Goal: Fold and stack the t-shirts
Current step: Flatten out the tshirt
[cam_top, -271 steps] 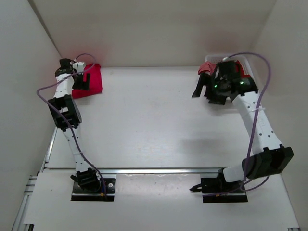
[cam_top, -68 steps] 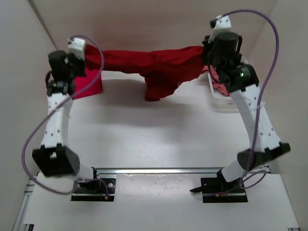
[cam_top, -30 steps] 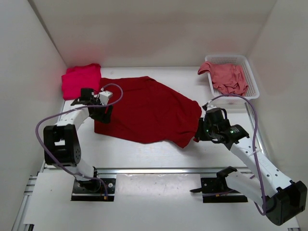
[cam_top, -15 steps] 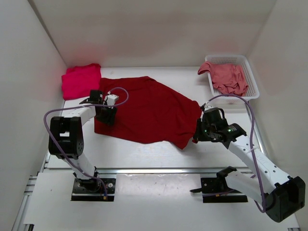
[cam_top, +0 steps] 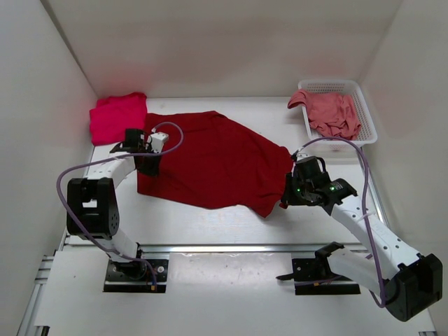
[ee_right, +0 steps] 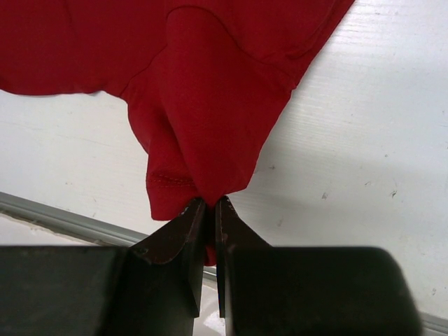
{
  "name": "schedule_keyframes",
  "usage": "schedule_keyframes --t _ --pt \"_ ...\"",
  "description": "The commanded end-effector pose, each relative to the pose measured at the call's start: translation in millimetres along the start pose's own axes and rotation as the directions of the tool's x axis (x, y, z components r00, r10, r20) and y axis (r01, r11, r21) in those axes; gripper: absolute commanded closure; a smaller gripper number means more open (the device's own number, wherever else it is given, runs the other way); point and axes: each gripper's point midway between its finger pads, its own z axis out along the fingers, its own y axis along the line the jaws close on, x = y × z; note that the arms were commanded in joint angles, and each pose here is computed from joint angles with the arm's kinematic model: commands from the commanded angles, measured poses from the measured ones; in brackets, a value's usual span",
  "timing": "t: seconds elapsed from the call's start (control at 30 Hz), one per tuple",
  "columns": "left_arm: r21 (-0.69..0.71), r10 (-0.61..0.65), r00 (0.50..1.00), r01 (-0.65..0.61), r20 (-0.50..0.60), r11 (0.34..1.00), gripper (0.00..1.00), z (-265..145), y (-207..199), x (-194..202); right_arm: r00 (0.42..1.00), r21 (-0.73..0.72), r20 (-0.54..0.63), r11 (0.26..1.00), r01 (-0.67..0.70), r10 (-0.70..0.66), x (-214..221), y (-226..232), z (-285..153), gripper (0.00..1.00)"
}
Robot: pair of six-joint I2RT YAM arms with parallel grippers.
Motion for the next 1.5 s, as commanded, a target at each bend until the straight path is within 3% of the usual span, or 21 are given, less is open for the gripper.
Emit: schedule_keyframes --t 0.0,0.03,0.13,0.17,0.23,0.53,0.63,0.8,0.93,1.2,1.47 --pt "-0.004 0.014 0.998 -0.014 0.065 1.0 1.0 -11 1 -11 0.998 -0.036 0.057 0.999 0.006 -0.004 -12 9 -6 1.0" --pt "-0.017 0.016 0.999 -0.015 0.047 1.0 0.97 -8 1 -6 0.998 -0.03 0.062 1.0 0.008 -0.006 -13 6 -7 1.0" --pt "-0.048 0.014 0.999 -0.012 0.032 0.999 0.46 -1 8 -7 0.998 -0.027 0.064 1.0 0.007 -0.005 -14 6 -9 1.0" --pt "-0.045 0.008 1.0 -0.007 0.015 0.999 0.4 3 9 -4 0.999 -0.02 0.051 1.0 -0.001 0.002 -10 4 -9 1.0" --pt "-0.054 0.024 1.0 -0.024 0.008 0.998 0.37 8 8 -11 0.998 -0.026 0.063 1.0 0.008 -0.006 -12 6 -12 1.0" --pt "-0.093 0.038 0.999 -0.041 -0.031 0.995 0.36 27 16 -18 0.999 -0.035 0.05 0.999 -0.006 0.008 -2 5 -15 1.0" --pt "-0.086 0.006 0.999 -0.011 -0.052 0.996 0.4 31 21 -13 0.998 -0.033 0.057 0.999 -0.012 0.014 -2 3 -18 1.0" --pt "-0.053 -0.012 0.997 0.007 -0.078 0.999 0.64 32 15 -2 0.998 -0.031 0.06 0.999 -0.013 0.014 -3 2 -19 1.0" --pt "-0.047 -0.018 0.998 0.015 -0.064 0.999 0.77 25 12 -2 0.998 -0.033 0.068 0.999 -0.012 0.015 -6 3 -19 1.0" --pt "-0.065 -0.048 0.999 0.048 0.015 0.997 0.71 2 15 -11 0.998 -0.032 0.059 0.999 -0.01 0.012 -4 2 -17 1.0" --pt "-0.064 -0.035 0.999 0.033 -0.03 0.997 0.74 6 10 9 0.998 -0.033 0.059 0.999 -0.011 0.013 -5 2 -21 1.0"
